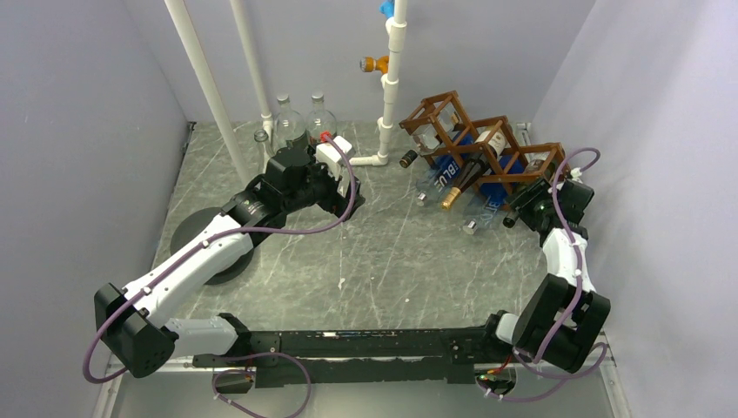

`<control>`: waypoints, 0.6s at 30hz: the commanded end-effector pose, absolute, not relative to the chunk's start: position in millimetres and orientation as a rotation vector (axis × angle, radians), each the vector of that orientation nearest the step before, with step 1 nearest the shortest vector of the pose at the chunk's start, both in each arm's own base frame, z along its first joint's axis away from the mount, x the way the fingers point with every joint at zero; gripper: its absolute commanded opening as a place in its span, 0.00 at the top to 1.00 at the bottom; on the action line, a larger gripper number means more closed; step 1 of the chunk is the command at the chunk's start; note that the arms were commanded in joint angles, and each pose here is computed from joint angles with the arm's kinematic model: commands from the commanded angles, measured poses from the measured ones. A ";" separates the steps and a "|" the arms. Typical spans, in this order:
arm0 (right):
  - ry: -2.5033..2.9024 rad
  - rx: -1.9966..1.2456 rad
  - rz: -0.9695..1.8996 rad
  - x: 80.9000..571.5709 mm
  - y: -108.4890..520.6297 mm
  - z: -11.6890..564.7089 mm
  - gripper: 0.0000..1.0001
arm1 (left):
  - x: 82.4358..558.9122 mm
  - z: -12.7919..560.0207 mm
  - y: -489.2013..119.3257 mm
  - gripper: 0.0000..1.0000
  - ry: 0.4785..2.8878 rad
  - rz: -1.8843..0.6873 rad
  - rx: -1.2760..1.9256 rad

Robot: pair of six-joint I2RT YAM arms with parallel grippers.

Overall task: Take the wine bottle off the wine rack
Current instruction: Pick up the wine bottle from the wine rack.

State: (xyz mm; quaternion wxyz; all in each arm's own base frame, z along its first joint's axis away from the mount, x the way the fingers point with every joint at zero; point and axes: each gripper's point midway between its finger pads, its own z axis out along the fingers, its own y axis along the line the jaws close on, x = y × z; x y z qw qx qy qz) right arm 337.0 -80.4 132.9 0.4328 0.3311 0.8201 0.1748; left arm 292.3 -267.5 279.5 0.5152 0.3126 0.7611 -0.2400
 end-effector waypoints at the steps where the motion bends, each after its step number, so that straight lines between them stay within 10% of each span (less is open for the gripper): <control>1: 1.978 0.805 0.454 348.5 -80.9 141.6 0.46 | 292.5 288.5 -268.1 0.01 1.790 -0.580 0.748; 18: 1.980 0.805 0.495 350.6 -74.3 136.7 0.53 | 293.3 286.7 -268.4 0.01 1.795 -0.578 0.749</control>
